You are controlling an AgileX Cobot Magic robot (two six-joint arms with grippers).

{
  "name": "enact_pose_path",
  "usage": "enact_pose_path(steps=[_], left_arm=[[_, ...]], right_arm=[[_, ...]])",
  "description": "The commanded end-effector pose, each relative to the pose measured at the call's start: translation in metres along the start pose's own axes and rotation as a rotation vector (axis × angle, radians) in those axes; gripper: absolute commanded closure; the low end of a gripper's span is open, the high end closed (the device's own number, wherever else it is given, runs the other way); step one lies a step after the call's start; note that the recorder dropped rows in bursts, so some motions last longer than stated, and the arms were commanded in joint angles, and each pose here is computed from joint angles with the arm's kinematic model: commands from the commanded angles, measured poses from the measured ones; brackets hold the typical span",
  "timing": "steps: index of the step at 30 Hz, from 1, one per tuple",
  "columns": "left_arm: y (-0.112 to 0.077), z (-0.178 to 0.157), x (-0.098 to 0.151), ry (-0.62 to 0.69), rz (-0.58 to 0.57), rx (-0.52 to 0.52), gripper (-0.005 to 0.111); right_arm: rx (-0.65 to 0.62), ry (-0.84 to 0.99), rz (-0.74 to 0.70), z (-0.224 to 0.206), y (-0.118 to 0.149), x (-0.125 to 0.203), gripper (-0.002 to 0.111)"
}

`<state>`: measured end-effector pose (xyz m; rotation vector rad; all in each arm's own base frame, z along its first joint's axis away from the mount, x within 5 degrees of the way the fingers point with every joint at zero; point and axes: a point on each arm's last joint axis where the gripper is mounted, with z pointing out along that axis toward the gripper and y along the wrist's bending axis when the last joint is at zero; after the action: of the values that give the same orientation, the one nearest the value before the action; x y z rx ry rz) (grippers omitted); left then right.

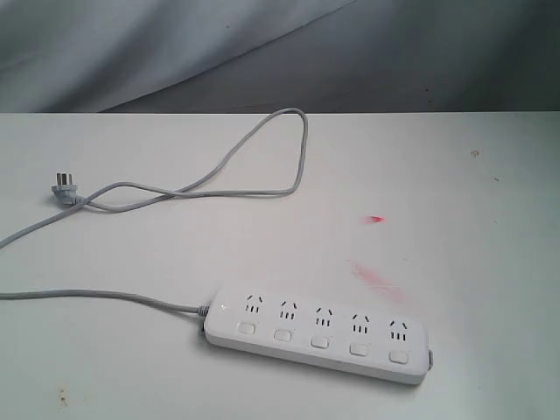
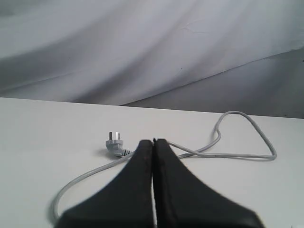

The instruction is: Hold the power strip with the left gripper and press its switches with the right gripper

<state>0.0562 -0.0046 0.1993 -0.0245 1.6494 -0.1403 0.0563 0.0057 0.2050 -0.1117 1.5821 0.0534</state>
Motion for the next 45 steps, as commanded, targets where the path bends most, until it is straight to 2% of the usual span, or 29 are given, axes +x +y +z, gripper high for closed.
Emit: enact_pose_path(steps=[1, 11, 15, 18, 21, 23, 25, 27, 30, 32, 34, 36, 38, 39, 41, 45], left_arm=[[0.000, 0.000, 0.000, -0.010, -0.010, -0.001, 0.107], [0.000, 0.000, 0.000, -0.010, -0.010, -0.001, 0.107], [0.000, 0.000, -0.006, -0.075, -0.017, 0.004, 0.107], [-0.001, 0.000, -0.008, -0.097, -0.095, 0.013, 0.107], [-0.001, -0.001, -0.011, -0.134, -0.164, 0.020, 0.107], [-0.001, -0.001, -0.015, -0.172, -0.290, 0.033, 0.107], [-0.001, -0.001, -0.013, -0.147, -0.410, 0.041, 0.107], [-0.003, -0.003, -0.020, -0.134, -0.462, 0.052, 0.107], [-0.006, -0.008, -0.033, -0.107, -0.474, 0.069, 0.107], [-0.012, -0.014, -0.047, -0.082, -0.511, 0.106, 0.107], [-0.019, -0.019, -0.061, -0.063, -0.488, 0.163, 0.107], [-0.030, -0.017, -0.073, 0.014, -0.357, 0.272, 0.107], [-0.044, -0.010, -0.084, 0.099, -0.207, 0.444, 0.107], [-0.049, -0.006, -0.087, 0.144, -0.164, 0.488, 0.107], [-0.060, 0.003, -0.092, 0.236, -0.127, 0.574, 0.107], [-0.069, 0.016, -0.102, 0.305, -0.150, 0.607, 0.107]], right_arm=[[0.006, -0.009, 0.007, 0.000, 0.000, 0.000, 0.108], [0.006, -0.009, 0.007, 0.000, 0.000, 0.000, 0.108], [0.003, -0.009, 0.041, 0.000, 0.000, 0.000, 0.108], [0.001, -0.068, 0.070, 0.000, 0.000, -0.005, 0.108], [-0.003, -0.176, 0.250, -0.001, -0.001, -0.015, 0.108], [-0.001, -0.238, 0.368, -0.003, -0.004, -0.020, 0.108], [-0.007, -0.229, 0.485, -0.002, -0.004, -0.019, 0.108], [-0.027, -0.199, 0.496, -0.004, -0.002, -0.026, 0.108], [-0.062, -0.149, 0.503, -0.009, 0.001, -0.042, 0.108], [-0.096, -0.158, 0.514, -0.016, 0.003, -0.062, 0.108], [-0.146, -0.142, 0.513, -0.019, 0.005, -0.081, 0.108], [-0.213, -0.060, 0.483, -0.016, 0.010, -0.097, 0.108], [-0.317, 0.044, 0.334, -0.010, 0.018, -0.114, 0.108], [-0.352, 0.084, 0.278, -0.007, 0.021, -0.117, 0.108], [-0.422, 0.167, 0.209, 0.002, 0.028, -0.124, 0.108], [-0.471, 0.334, 0.169, 0.023, 0.039, -0.118, 0.108]])
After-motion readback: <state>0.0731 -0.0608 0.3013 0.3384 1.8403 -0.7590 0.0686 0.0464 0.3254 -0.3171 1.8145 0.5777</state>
